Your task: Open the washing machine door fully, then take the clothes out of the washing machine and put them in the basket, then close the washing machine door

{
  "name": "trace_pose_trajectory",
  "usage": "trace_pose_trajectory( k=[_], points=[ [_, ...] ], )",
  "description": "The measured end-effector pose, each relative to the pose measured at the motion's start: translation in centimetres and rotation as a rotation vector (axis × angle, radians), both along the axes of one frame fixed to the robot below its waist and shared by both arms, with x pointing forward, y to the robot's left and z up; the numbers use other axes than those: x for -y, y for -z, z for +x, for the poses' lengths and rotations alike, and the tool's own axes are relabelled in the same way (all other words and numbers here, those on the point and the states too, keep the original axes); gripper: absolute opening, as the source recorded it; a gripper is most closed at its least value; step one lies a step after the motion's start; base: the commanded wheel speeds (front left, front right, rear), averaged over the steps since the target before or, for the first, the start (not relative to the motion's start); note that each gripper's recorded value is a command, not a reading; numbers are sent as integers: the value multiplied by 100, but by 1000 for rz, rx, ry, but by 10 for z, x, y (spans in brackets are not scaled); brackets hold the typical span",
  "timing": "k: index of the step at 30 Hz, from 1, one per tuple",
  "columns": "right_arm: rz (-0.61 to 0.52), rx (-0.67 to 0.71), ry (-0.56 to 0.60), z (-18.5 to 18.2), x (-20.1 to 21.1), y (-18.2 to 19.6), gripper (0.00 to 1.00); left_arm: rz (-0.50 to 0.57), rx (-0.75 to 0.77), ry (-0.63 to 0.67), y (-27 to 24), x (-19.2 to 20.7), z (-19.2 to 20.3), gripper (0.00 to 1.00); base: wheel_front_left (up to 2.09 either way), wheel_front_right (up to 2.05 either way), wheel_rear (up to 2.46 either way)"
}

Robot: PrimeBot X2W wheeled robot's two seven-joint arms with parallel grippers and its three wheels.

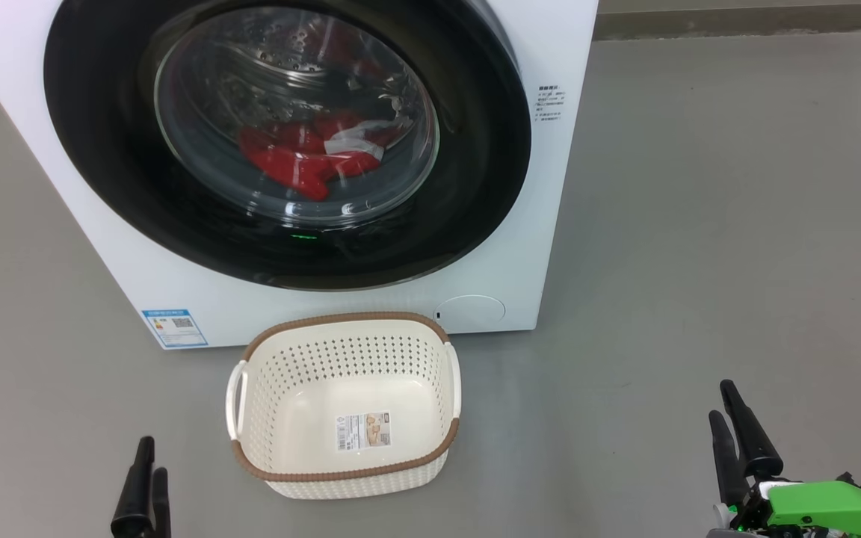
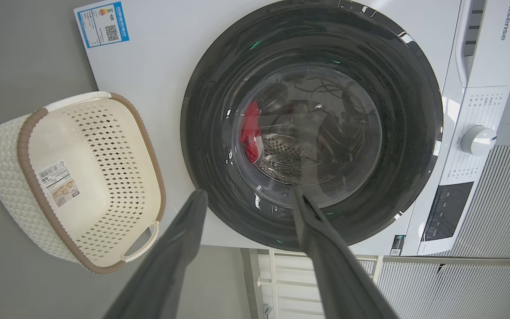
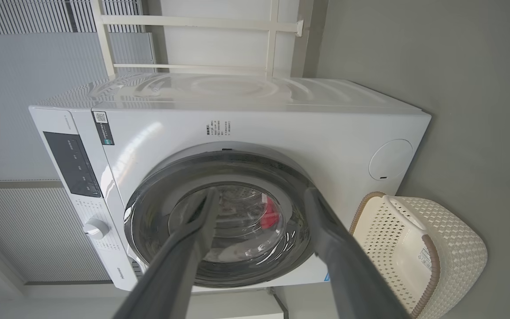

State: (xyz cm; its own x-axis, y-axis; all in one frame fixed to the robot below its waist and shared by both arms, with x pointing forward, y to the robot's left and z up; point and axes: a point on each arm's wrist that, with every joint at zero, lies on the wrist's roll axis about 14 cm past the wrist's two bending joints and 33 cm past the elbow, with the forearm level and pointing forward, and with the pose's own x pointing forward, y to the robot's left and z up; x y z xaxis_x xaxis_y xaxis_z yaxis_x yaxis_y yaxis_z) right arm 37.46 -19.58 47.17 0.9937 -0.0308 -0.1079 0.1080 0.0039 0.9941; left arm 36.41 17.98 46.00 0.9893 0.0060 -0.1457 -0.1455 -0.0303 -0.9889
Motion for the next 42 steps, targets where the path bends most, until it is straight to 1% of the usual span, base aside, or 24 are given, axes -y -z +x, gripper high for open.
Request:
trace_pose_trajectory(
  k=[3,10,18,20,21,28,33,42],
  points=[
    [-8,8,0,1,-1,-3,100,13,10,0,-3,0,1,100,0,0,0],
    [-71,46,-19,9,-5,-16,100,75,27,-1,-9,-1,4,100,0,0,0],
    [-163,59,-41,13,-9,-21,100,164,40,7,-14,-1,5,100,0,0,0],
    [-206,69,-56,15,-11,-24,100,201,43,18,-14,0,6,100,0,0,0],
    [-206,69,-56,15,-11,-24,100,201,43,18,-14,0,6,100,0,0,0],
    [-332,78,-85,17,-17,-26,100,312,60,41,-19,3,9,100,0,0,0],
    [-421,111,-105,23,-23,-36,100,412,68,53,-21,4,9,100,0,0,0],
    [-608,136,-139,25,-28,-40,100,581,78,68,-22,4,10,100,0,0,0]
  ],
)
